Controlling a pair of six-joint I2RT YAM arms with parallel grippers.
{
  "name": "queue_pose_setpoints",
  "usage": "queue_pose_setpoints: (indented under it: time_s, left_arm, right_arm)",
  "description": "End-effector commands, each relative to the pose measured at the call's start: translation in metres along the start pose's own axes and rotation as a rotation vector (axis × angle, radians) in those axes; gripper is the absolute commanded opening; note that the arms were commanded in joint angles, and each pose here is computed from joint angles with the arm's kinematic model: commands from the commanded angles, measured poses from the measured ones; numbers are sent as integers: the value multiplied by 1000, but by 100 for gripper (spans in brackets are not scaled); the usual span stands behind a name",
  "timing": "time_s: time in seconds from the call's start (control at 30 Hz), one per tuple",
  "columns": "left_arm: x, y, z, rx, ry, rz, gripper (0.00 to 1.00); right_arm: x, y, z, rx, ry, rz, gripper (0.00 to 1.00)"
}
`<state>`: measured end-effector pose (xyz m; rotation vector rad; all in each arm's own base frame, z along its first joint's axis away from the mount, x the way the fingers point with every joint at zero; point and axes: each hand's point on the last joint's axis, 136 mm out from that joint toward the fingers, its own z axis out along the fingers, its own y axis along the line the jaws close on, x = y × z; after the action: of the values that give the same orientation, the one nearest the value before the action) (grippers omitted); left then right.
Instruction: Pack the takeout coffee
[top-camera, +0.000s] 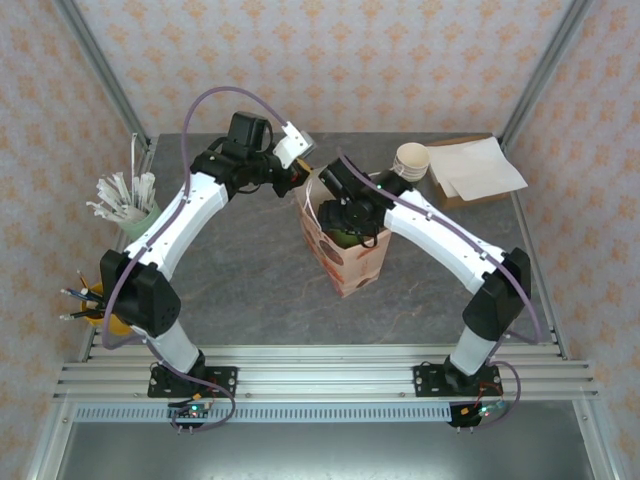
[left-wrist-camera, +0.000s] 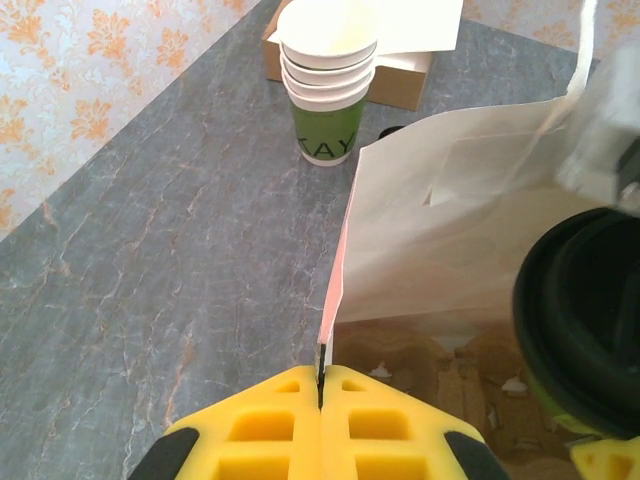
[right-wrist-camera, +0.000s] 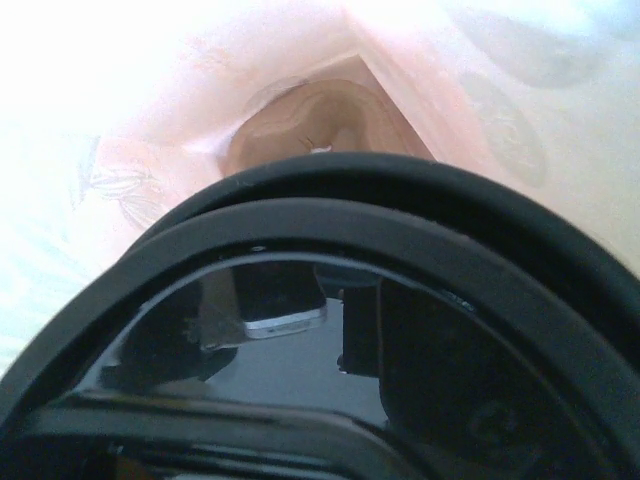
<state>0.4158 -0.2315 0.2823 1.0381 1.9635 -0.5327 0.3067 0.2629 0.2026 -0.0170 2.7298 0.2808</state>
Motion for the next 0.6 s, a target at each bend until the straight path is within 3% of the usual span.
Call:
queue_pose_setpoints:
  time_s: [0.0, 0.23, 0.57]
  left_arm:
    - [-10, 1, -2, 28, -27, -9, 0]
    - [-13, 5, 0, 27, 6, -91, 0]
    - [-17, 13, -4, 25, 0, -111, 0]
  right_arm:
    - [-18, 12, -9, -70, -102, -47, 45]
    - [-38, 22, -28, -153, -241, -63, 45]
    - [-52, 31, -25, -215, -363, -108, 44]
